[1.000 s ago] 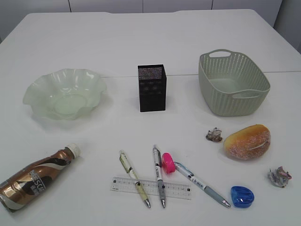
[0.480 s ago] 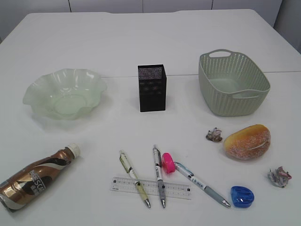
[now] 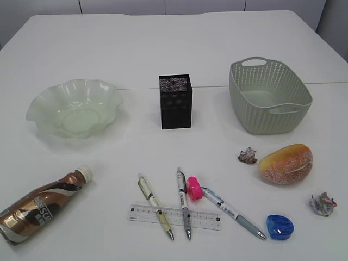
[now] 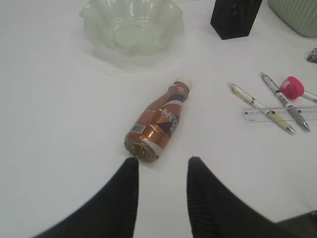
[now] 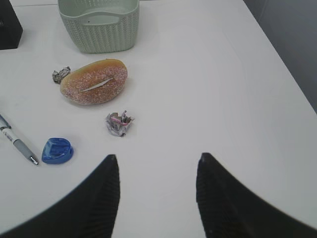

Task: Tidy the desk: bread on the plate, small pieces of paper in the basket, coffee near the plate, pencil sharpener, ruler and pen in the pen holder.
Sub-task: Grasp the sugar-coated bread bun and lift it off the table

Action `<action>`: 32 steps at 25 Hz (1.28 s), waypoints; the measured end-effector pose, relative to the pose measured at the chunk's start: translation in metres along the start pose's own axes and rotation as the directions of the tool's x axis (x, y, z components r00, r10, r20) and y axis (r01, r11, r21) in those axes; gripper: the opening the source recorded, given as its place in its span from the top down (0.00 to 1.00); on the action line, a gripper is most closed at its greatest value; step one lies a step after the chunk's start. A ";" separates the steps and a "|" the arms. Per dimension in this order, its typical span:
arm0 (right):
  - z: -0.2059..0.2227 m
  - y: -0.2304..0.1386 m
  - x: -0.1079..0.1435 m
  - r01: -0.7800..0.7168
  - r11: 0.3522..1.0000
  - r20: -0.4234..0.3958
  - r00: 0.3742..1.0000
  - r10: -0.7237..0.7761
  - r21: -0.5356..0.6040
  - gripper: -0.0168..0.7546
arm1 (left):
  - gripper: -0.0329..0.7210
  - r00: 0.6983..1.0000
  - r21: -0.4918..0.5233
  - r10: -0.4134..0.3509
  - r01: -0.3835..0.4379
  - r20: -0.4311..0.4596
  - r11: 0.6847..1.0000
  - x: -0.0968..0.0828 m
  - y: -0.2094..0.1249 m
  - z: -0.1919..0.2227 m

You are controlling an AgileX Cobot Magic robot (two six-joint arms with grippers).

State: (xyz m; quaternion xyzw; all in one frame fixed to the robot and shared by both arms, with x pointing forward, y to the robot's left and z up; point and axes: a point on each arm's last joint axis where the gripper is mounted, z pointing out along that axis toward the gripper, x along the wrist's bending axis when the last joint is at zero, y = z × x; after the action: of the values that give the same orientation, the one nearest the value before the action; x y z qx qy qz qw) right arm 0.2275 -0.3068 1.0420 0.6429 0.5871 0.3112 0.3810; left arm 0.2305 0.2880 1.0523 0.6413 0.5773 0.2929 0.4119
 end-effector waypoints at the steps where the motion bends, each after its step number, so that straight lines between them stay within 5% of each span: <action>1: 0.000 0.000 0.000 0.000 1.000 0.000 1.000 0.000 0.000 0.46 | 0.63 1.000 0.000 0.001 -0.001 -0.002 1.000 0.000 0.000 0.000; 11: -0.003 0.000 0.000 -0.006 0.999 -0.006 1.000 0.006 0.032 0.46 | 0.62 1.000 0.168 -0.007 0.011 -0.023 0.986 0.000 0.020 -0.009; 16: 0.012 0.015 0.004 -0.040 0.967 -0.015 0.999 0.046 0.250 0.46 | 0.62 0.999 0.200 -0.021 0.026 -0.026 0.979 -0.001 0.041 -0.008; 26: 0.052 0.089 0.020 -0.227 0.859 -0.031 0.962 0.270 0.459 0.46 | 0.62 0.994 0.354 -0.094 0.108 -0.056 0.929 0.003 0.066 0.022; 32: 0.089 0.130 0.033 -0.276 0.788 -0.060 0.928 0.367 0.550 0.46 | 0.62 0.994 0.328 -0.100 0.109 -0.044 0.938 0.001 0.094 0.019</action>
State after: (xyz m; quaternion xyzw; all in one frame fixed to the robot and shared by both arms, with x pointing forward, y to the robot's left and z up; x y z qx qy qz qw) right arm 0.3743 -0.2878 1.1060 0.7858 0.5609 0.2481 0.0793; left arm 0.2939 0.2858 1.1244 0.6656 0.6569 0.1783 0.3060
